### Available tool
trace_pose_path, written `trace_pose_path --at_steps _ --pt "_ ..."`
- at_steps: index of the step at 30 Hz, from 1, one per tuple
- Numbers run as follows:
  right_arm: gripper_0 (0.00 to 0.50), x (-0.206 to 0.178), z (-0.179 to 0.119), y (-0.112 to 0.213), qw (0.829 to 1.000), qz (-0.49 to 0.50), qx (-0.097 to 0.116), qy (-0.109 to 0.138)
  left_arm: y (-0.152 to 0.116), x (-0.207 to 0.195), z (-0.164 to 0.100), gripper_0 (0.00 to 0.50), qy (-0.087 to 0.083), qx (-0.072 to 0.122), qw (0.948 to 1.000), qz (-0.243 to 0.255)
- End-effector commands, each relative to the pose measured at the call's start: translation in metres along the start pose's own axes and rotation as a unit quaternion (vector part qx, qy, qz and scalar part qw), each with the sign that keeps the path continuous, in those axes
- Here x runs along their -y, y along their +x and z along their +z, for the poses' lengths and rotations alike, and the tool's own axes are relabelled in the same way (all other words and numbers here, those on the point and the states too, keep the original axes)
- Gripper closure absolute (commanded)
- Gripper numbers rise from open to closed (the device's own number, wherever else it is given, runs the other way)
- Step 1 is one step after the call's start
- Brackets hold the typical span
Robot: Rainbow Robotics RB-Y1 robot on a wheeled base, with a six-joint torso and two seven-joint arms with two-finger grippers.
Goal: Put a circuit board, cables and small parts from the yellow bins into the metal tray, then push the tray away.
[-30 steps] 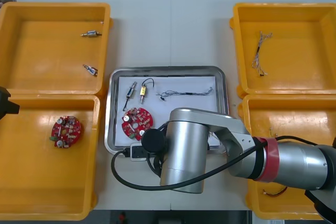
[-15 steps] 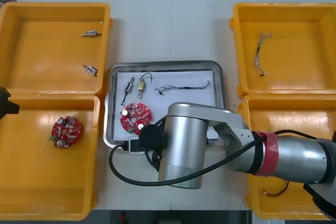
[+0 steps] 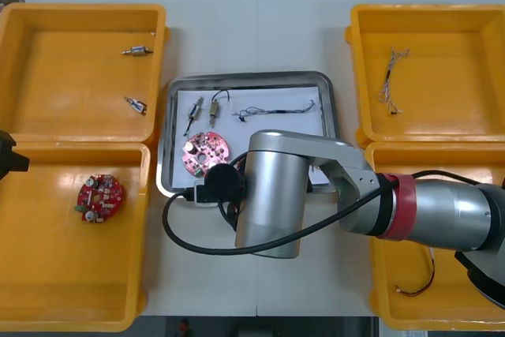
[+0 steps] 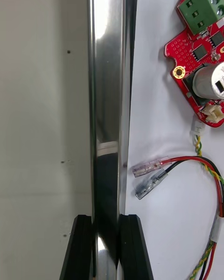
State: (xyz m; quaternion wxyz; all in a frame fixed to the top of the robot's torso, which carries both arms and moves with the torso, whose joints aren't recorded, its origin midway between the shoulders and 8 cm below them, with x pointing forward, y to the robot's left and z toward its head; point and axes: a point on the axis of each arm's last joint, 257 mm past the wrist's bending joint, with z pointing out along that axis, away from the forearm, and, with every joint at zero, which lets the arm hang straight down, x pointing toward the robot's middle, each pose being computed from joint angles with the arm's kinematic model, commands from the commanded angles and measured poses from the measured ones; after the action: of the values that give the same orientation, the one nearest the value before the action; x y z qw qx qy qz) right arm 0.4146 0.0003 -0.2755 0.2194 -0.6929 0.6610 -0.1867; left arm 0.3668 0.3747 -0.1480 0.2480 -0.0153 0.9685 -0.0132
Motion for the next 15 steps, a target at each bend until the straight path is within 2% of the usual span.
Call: trace_pose_path --at_steps 1,4,15 --pt "0.500 0.051 -0.011 -0.006 0.999 0.018 0.009 0.043 0.001 -0.013 -0.012 0.000 -0.026 0.005 0.9996 0.012" --pt "0.500 0.059 -0.010 -0.008 0.999 0.021 0.009 0.041 0.001 -0.013 -0.012 0.000 -0.026 0.005 0.9996 0.012" --pt "0.500 0.100 -0.008 -0.007 0.998 0.027 0.002 0.059 0.001 -0.013 -0.012 0.000 -0.026 0.005 0.9996 0.012"
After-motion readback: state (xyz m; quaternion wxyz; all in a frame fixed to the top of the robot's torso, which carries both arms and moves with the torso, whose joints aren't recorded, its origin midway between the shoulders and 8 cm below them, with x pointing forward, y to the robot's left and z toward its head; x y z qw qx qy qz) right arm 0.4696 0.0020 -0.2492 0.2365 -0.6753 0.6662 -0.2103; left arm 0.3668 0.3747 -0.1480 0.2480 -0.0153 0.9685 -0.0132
